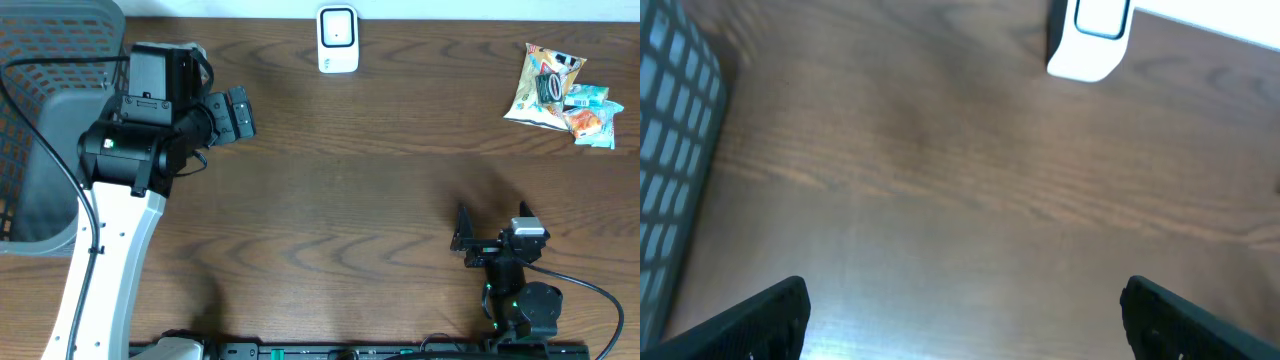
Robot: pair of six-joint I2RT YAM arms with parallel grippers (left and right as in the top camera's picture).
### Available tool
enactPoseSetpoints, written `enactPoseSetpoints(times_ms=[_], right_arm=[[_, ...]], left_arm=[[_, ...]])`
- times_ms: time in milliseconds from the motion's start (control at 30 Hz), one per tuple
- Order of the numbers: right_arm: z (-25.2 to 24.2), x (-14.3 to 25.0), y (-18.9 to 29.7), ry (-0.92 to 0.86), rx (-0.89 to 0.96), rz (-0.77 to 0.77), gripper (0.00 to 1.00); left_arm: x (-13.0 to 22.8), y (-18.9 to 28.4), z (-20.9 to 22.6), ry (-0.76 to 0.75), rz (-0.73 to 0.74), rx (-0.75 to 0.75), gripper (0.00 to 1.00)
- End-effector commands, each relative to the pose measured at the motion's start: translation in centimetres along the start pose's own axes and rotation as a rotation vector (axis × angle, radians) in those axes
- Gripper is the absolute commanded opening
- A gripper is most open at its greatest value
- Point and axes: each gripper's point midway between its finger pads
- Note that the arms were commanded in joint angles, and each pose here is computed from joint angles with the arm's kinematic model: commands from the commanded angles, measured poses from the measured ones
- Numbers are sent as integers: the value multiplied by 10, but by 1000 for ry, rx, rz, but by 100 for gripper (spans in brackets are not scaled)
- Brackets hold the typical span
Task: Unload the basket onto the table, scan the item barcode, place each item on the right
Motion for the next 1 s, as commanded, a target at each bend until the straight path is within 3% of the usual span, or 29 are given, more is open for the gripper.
enactPoseSetpoints(times_ms=[0, 167, 400, 700, 967], right_arm=[[0, 0, 0, 15, 3, -3, 99], [0, 0, 0, 15, 3, -3, 99], [0, 0, 0, 15, 2, -3, 99], [0, 0, 0, 15, 3, -3, 99], [0, 0, 0, 15, 2, -3, 99]], left_arm=[[5, 3, 6, -1, 21, -26, 98], [33, 3, 18, 3, 132, -71, 98], [84, -39, 40, -79, 214, -90, 97], [115, -64, 51, -87, 46, -13, 97], [145, -55, 66, -112, -131, 40, 98]])
Point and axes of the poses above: each gripper's point midway between its finger pads, its own y axis back along the fingers, its own z axis along the line the jaws close on, x = y × z, and after that the axes turned 2 degrees about y, right-handed
